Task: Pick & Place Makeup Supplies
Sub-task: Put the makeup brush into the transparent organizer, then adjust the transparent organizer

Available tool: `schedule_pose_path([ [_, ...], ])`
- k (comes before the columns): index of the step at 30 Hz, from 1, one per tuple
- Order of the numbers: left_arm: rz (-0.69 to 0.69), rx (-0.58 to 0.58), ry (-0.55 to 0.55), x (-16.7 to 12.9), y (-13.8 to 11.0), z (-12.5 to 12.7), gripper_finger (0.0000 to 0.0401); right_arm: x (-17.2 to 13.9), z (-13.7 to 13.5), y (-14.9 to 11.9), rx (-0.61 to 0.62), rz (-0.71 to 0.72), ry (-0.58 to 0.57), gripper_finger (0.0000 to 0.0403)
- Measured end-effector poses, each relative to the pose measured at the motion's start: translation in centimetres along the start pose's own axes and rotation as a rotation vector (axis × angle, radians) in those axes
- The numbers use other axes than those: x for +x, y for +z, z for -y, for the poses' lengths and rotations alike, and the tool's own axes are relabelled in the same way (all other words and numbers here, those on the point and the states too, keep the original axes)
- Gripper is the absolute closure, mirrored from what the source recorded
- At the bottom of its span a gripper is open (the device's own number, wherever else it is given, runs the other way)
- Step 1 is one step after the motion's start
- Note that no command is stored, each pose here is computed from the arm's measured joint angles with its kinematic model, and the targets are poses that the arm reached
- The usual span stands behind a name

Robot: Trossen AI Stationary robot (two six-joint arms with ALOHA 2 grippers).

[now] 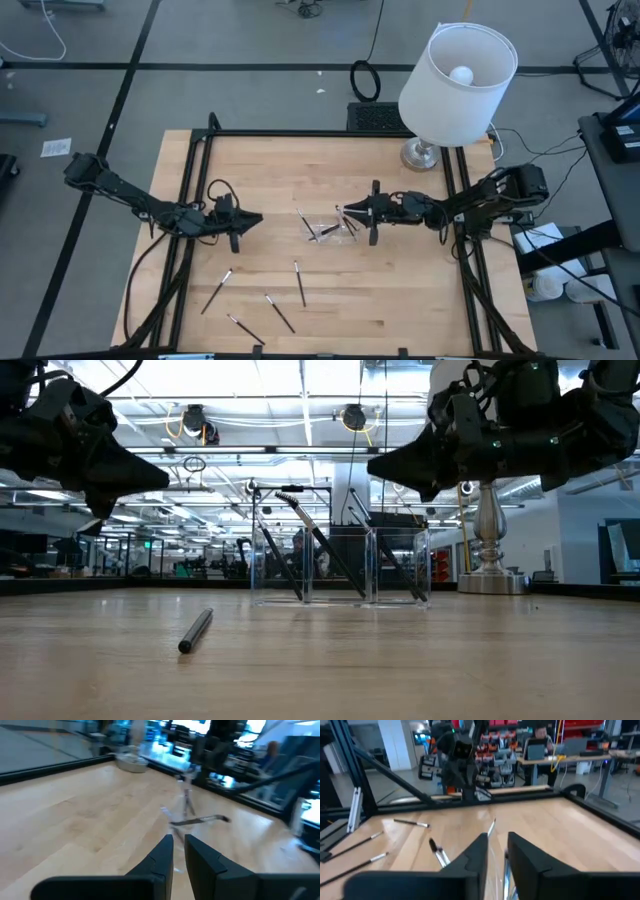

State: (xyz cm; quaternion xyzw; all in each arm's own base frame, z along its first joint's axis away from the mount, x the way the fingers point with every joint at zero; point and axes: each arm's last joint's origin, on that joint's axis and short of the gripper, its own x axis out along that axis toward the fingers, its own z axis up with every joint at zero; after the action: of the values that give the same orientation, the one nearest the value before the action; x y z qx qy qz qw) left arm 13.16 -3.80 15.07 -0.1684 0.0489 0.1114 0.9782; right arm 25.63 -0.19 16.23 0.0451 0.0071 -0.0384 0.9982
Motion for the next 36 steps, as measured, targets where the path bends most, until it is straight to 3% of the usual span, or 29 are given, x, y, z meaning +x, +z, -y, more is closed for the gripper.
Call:
schedule_pose_path([
  [5,-0.019,0.040,-0.195,-0.1,0.3,0.7,0.0350,0.0,-0.1,0.4,0.000,0.036,0.008,0.0295],
  [8,-0.038,0.038,-0.231,-0.1,0.2,0.8,0.0350,-0.2,-0.6,0.9,0.001,0.064,0.050,0.0279],
  [13,-0.098,0.050,-0.201,0.4,-0.6,0.7,0.0351,-0.9,-3.4,2.5,-0.092,0.004,0.066,0.0292],
  [17,-0.146,0.080,-0.150,0.9,-1.5,0.7,0.0387,-1.9,-5.9,3.9,-0.185,-0.171,-0.065,0.0347],
  [20,-0.170,0.080,-0.120,1.5,-1.8,0.9,0.0394,-3.3,-7.6,4.3,-0.202,-0.269,-0.099,0.0392],
  [24,-0.193,0.092,-0.095,2.9,-1.7,1.7,0.0397,-4.9,-9.5,3.4,-0.120,-0.313,-0.100,0.0393],
  [28,-0.201,0.110,-0.003,4.6,-1.6,2.2,0.0395,-6.2,-10.6,1.5,-0.082,-0.353,-0.172,0.0401],
  [33,-0.227,0.036,0.069,6.4,-2.0,2.6,0.0395,-7.0,-10.5,-0.1,0.035,-0.371,-0.267,0.0402],
  [36,-0.265,0.048,0.089,7.0,-2.7,2.7,0.0385,-7.1,-10.4,-0.7,0.089,-0.446,-0.187,0.0402],
])
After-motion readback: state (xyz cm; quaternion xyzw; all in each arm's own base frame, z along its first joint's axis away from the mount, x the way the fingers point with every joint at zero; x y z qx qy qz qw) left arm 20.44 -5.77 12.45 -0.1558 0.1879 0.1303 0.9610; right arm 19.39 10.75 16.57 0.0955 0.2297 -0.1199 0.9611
